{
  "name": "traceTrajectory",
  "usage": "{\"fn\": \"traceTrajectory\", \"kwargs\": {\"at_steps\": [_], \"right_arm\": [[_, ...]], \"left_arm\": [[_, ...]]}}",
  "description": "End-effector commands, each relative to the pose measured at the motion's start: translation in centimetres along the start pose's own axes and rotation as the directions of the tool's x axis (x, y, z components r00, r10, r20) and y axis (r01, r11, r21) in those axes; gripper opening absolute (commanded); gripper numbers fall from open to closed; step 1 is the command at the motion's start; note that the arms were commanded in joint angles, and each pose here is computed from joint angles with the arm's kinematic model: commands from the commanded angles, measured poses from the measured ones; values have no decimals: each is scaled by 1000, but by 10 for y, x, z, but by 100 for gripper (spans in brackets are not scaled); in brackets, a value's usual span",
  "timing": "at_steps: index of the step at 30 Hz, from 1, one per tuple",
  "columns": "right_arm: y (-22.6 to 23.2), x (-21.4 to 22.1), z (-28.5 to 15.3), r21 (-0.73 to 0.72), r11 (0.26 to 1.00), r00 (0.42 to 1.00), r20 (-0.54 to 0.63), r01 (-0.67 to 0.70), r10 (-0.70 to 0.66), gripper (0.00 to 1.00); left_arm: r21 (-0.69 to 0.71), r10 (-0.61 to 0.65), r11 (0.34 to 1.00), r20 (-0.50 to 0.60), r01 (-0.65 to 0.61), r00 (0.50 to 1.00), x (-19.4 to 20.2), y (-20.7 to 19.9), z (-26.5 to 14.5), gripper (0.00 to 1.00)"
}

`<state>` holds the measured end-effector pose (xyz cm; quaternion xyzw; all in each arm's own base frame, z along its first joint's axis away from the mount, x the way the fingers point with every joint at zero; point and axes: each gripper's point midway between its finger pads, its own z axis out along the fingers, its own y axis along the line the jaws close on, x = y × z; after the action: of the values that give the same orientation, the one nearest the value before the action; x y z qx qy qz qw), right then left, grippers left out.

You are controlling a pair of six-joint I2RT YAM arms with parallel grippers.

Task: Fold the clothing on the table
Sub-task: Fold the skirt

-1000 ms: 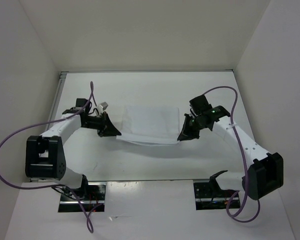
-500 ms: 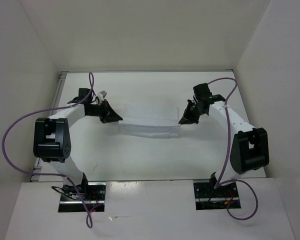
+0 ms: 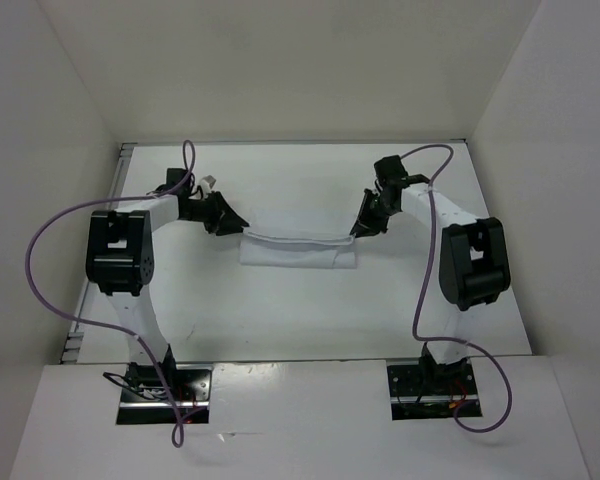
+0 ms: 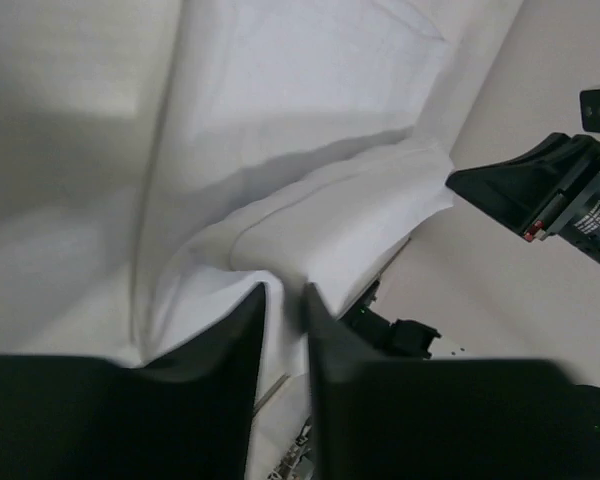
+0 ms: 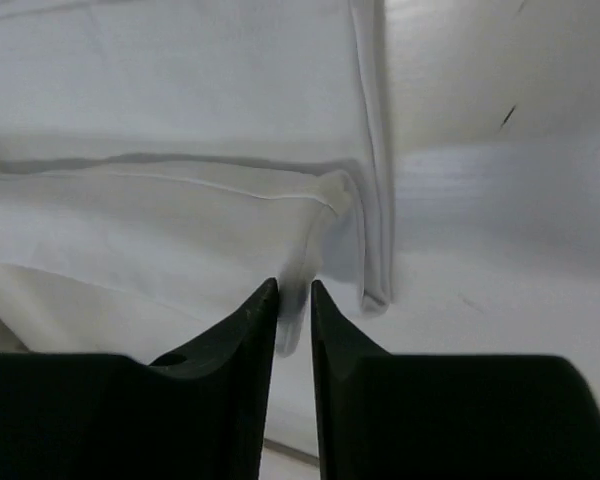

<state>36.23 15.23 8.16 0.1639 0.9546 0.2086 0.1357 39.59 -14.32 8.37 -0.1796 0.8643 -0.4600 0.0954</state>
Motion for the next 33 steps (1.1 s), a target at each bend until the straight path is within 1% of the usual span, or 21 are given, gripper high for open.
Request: {"fn": "traceTrajectory", "kwargs": {"at_steps": [1, 2, 3, 4, 6, 8, 9, 10, 11, 12, 13, 15, 16, 18, 19, 20, 21, 24, 28, 31, 33], "right_arm": [[4, -46, 6, 21, 999, 992, 116, 44, -46, 27], [16, -65, 3, 4, 998, 983, 172, 58, -58, 34], [19, -75, 3, 4, 998, 977, 204, 63, -63, 37], [18, -89, 0, 31, 998, 963, 261, 62, -68, 38], [33, -115, -23, 14, 997, 924, 375, 79, -79, 40], [41, -125, -44, 31, 996, 889, 449, 83, -89, 41], [49, -127, -65, 30, 994, 862, 496, 103, -104, 41], [45, -120, -67, 52, 994, 858, 502, 99, -111, 44], [44, -116, -73, 84, 992, 841, 526, 95, -126, 46], [48, -111, -90, 83, 991, 824, 551, 100, -130, 47], [41, -100, -87, 102, 990, 828, 543, 99, -139, 49], [36, -84, -92, 131, 987, 829, 540, 93, -149, 49], [30, -73, -95, 137, 987, 831, 537, 87, -148, 49], [21, -54, -93, 151, 984, 844, 512, 94, -159, 52], [15, -46, -86, 151, 985, 864, 482, 86, -149, 52], [14, -40, -85, 143, 986, 870, 471, 91, -149, 52], [6, -26, -74, 143, 986, 896, 422, 88, -141, 52], [-6, -8, -56, 141, 986, 922, 365, 84, -130, 50], [-7, -3, -37, 131, 985, 938, 312, 113, -149, 44], [-10, 4, -16, 128, 984, 955, 252, 125, -154, 42], [-12, 12, -2, 122, 984, 969, 198, 127, -149, 40]], "left_arm": [[31, 16, 999, 89, -19, 996, -44, -12, 3, 38], [40, 0, 999, 109, -4, 994, -56, -9, 4, 46], [76, -13, 997, 154, 2, 988, -73, -19, 1, 52], [101, 5, 995, 196, -26, 981, -89, -37, -4, 59], [134, 5, 990, 234, -37, 972, -107, -55, -13, 67], [140, 36, 987, 251, -73, 967, -115, -77, -25, 68], [108, 44, 991, 278, -77, 960, -118, -75, -28, 68], [90, 89, 988, 313, -123, 945, -117, -86, -39, 68], [74, 103, 988, 333, -135, 937, -115, -87, -44, 69], [38, 75, 995, 336, -93, 939, -107, -70, -41, 69], [35, 97, 993, 354, -117, 930, -99, -75, -50, 69], [28, 104, 992, 350, -121, 931, -84, -67, -51, 69], [33, 111, 991, 317, -128, 942, -65, -60, -51, 66], [42, 160, 983, 279, -178, 947, -42, -64, -48, 58], [33, 182, 980, 246, -196, 952, -29, -64, -41, 51], [12, 197, 979, 209, -204, 958, -15, -53, -35, 35], [19, 197, 979, 189, -204, 962, -6, -52, -32, 27], [-8, 203, 979, 144, -204, 968, 15, -37, -20, 8], [-35, 186, 982, 100, -184, 977, 15, -21, 0, 5], [-57, 158, 986, 57, -155, 986, 17, -7, 13, 5], [-67, 143, 988, 58, -139, 988, 13, -4, 17, 5]]}}
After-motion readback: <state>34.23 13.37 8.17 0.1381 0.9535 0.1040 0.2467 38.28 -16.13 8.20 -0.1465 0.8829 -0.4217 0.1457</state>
